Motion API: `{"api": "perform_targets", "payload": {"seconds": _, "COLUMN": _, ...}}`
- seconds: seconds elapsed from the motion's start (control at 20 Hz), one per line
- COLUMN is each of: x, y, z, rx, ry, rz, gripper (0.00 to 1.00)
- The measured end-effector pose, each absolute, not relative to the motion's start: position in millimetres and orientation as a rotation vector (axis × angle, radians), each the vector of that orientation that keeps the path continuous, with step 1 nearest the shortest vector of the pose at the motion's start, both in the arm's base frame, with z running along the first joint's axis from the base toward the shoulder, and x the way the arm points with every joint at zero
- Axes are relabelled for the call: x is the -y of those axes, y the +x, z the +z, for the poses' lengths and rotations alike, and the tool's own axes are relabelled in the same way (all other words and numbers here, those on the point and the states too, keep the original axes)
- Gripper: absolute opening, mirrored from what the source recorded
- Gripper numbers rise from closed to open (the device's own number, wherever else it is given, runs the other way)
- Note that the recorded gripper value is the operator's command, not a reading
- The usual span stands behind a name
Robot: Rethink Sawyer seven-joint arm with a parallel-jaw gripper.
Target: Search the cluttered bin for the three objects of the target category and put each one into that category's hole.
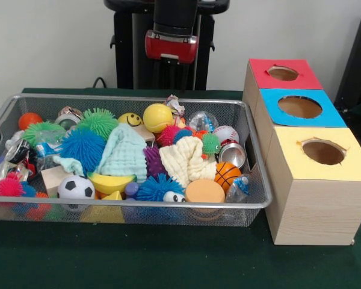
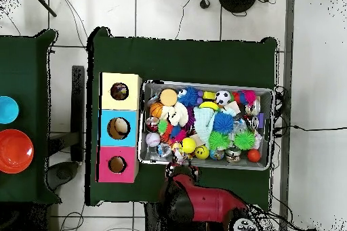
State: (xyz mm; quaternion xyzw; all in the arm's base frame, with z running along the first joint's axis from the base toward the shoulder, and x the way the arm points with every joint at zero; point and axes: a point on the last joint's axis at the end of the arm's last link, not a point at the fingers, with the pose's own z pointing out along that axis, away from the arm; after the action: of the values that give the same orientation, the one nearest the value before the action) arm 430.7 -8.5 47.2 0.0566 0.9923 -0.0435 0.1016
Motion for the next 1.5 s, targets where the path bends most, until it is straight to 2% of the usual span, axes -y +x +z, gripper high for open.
{"api": "perform_targets", "payload": {"seconds": 0.65, "x": -19.4, "y": 443.2, "z": 60.7, "rx": -2.867, "ry": 0.065, "rz": -0.127, "gripper": 1.00}}
{"api": "perform_targets", "payload": {"seconds": 1.5, "x": -22.4, "y": 429.3, "z": 19.1, "rx": -2.793, "ry": 0.068, "rz": -0.087, "gripper": 1.00}}
